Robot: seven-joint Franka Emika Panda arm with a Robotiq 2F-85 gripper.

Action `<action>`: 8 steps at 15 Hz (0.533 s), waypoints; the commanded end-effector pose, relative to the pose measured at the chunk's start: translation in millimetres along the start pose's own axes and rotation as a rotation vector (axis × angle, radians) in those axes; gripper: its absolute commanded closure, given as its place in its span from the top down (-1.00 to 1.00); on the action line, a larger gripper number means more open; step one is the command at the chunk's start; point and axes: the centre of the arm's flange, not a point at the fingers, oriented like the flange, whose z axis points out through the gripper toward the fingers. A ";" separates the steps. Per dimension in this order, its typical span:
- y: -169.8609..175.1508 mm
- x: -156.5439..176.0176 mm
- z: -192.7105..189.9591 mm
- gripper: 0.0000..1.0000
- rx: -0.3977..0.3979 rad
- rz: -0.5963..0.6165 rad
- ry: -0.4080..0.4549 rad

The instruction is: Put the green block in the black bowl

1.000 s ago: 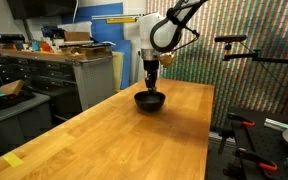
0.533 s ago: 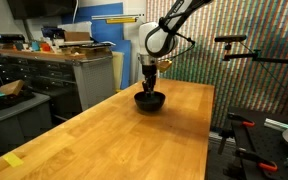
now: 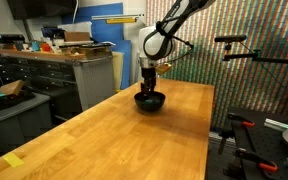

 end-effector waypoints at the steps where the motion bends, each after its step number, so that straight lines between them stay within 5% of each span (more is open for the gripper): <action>1: 0.0 2.8 -12.3 1.00 0.023 -0.003 0.018; 8: 5.4 -2.4 -69.5 1.00 -0.037 -0.014 0.067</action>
